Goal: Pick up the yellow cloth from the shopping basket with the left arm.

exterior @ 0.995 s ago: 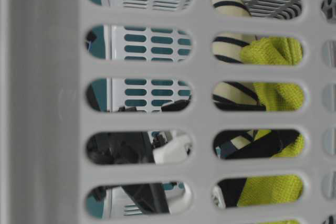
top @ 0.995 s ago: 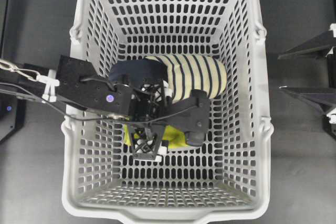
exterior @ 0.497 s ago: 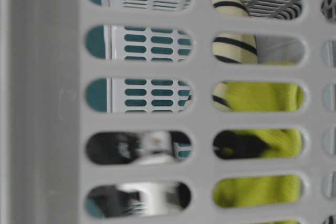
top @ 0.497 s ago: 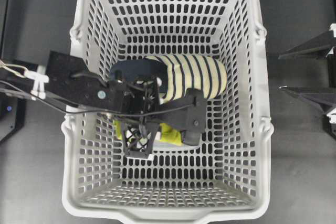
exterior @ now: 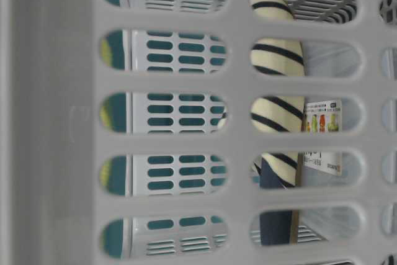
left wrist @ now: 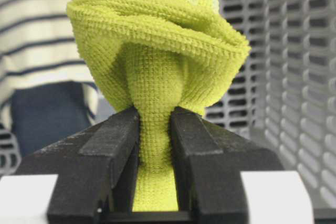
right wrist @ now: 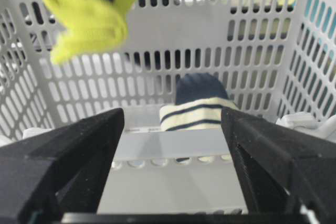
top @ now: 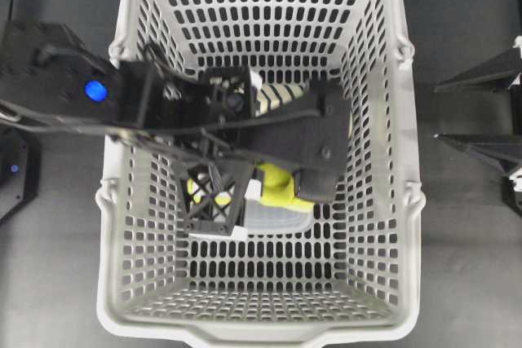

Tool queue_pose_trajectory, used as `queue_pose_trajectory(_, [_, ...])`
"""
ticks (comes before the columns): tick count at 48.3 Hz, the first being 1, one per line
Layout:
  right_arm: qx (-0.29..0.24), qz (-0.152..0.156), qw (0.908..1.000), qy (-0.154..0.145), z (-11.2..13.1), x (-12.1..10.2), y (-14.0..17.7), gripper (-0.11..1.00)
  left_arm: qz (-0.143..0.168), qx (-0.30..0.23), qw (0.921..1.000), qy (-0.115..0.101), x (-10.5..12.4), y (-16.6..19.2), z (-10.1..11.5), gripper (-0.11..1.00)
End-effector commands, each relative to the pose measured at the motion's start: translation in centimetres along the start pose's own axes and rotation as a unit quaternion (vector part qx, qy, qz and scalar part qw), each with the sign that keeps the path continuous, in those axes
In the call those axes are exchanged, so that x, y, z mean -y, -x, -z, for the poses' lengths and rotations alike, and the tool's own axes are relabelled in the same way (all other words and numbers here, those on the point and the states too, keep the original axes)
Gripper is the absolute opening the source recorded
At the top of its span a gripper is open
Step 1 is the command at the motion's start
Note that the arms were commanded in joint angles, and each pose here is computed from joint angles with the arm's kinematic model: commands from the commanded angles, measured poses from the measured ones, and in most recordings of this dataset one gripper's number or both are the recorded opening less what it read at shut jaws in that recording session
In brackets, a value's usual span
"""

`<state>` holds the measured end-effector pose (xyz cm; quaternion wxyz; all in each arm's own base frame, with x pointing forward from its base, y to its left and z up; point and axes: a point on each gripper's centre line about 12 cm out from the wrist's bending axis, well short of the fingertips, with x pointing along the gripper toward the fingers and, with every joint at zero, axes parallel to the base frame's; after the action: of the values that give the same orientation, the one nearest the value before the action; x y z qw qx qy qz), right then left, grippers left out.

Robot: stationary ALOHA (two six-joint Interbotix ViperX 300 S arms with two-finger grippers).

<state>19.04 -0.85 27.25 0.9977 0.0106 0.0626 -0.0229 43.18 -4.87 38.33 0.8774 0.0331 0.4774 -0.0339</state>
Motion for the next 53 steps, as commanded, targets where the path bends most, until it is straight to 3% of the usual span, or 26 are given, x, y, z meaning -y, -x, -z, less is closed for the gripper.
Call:
queue_pose_trajectory(1, [0.007,0.001,1.0,-0.001,-0.4,0.1,0.0,0.71,-0.003,0.038,0.9993,0.001,-0.3,2.9,-1.1,0.16])
queue_pose_trajectory(53, [0.019,0.001,0.9998,-0.001,-0.4,0.0,0.4,0.71,-0.01,0.039,0.9991,0.013,-1.4,2.6,-1.2,0.16])
